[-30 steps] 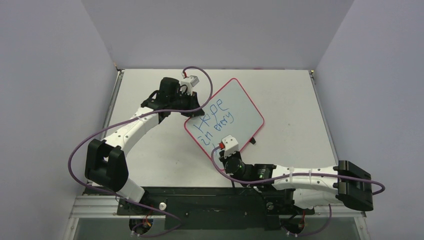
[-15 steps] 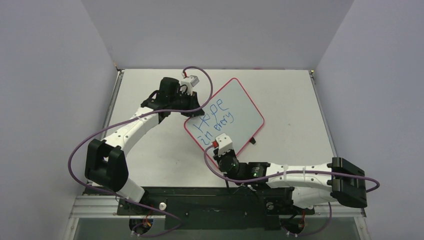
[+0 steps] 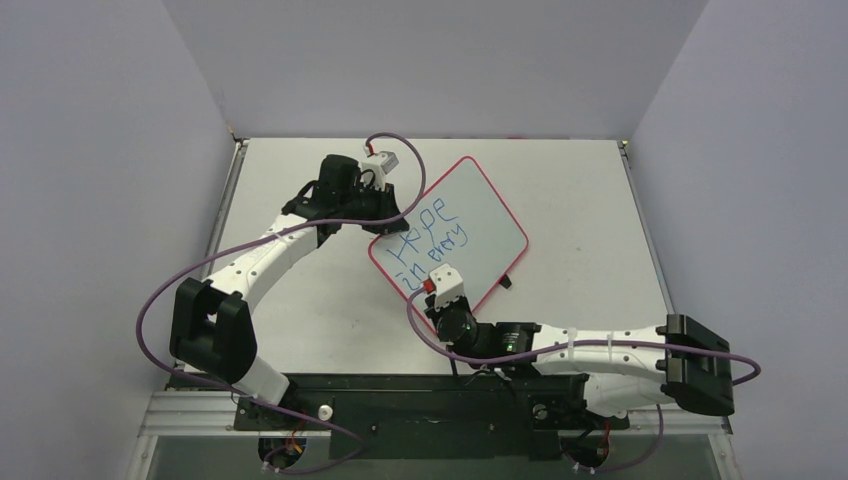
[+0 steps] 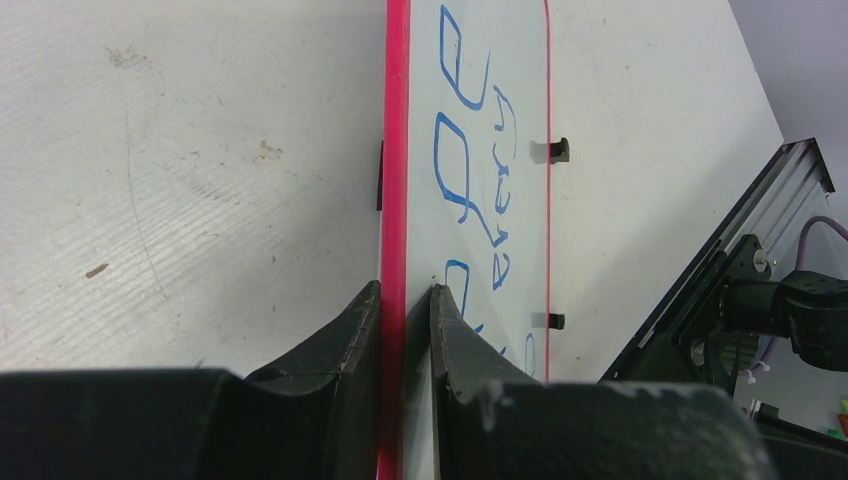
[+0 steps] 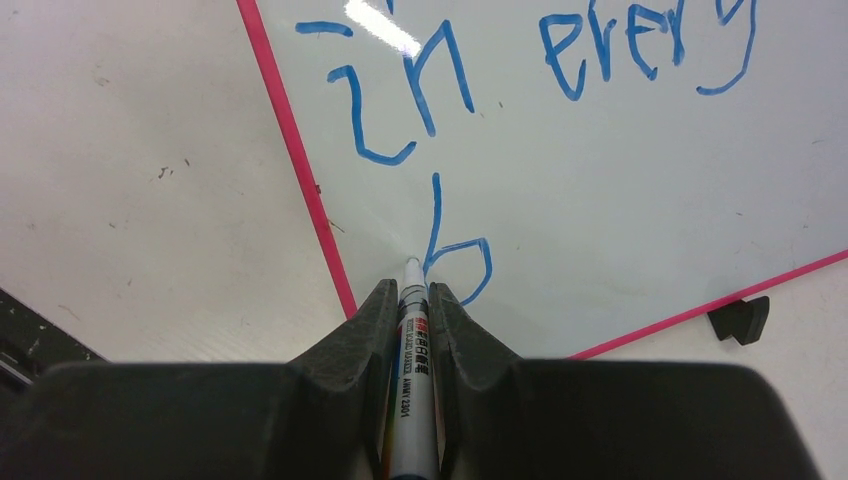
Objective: Write a sentence on the whiteboard
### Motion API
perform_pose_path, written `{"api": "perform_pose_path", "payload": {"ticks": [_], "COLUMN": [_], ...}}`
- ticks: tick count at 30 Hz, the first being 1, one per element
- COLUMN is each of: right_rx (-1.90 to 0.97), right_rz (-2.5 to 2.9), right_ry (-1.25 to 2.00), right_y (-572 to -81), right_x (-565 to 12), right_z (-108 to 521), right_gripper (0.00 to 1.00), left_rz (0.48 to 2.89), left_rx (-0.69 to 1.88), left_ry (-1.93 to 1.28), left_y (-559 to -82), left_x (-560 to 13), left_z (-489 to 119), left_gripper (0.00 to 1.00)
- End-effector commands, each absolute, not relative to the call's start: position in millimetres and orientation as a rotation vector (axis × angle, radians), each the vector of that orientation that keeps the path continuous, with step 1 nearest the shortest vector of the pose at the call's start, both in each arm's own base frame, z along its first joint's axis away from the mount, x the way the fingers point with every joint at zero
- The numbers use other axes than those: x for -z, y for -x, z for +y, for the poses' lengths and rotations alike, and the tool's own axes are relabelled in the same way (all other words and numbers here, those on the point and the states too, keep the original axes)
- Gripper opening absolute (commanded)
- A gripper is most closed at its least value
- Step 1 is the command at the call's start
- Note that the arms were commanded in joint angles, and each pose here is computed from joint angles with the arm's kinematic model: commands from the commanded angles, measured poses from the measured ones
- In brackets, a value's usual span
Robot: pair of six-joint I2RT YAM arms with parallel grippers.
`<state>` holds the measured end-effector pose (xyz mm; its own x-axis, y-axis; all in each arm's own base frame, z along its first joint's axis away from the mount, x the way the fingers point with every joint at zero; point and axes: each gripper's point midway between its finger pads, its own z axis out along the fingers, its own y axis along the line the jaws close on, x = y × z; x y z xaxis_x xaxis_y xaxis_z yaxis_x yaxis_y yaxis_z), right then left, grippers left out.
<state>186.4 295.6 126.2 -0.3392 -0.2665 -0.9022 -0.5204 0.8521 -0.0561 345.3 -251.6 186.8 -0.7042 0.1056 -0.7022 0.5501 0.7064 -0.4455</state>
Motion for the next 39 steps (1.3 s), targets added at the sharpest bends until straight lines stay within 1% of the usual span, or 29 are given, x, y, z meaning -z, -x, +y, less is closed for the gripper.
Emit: {"api": "perform_pose_path", "payload": {"ticks": [1,7,11,15,23,28,39], "right_rx": [-0.343,-0.429,-0.449,-0.441,-0.523,-0.584,-0.579], "right_rz": [1.901,1.903,1.909,1.911,1.907,1.872,1.890], "right_ry": [0.480,0.378,0.301,0.290,0.280,0.307,0.306], "right_y": [-193,-203,-218,-223,-228,-226,-231], "right_x": [-151,-160,-159,-156,-150,-159,-150], "right_z": [288,271,253,247,254,263,269], "right_gripper": [0.00,0.00,0.00,0.00,0.00,0.00,0.00], "left_rz": [2.306,2.307,2.308,2.303,2.311,2.311,2.306], "left_rx": [0.664,0.667,0.665,0.661,0.662,0.665,0.668], "left_ry": [-0.517,-0.518,-0.518,-0.514,-0.521,-0.523,-0.526], "left_y": [-350,-350,-350,-350,-349,-349,-347], "left_x": [-170,-170,-169,-170,-167,-168,-170], "left_z": [-227,-227,-227,-227,-228,-229,-230], "left_gripper": [0.00,0.00,0.00,0.00,0.00,0.00,0.00]}}
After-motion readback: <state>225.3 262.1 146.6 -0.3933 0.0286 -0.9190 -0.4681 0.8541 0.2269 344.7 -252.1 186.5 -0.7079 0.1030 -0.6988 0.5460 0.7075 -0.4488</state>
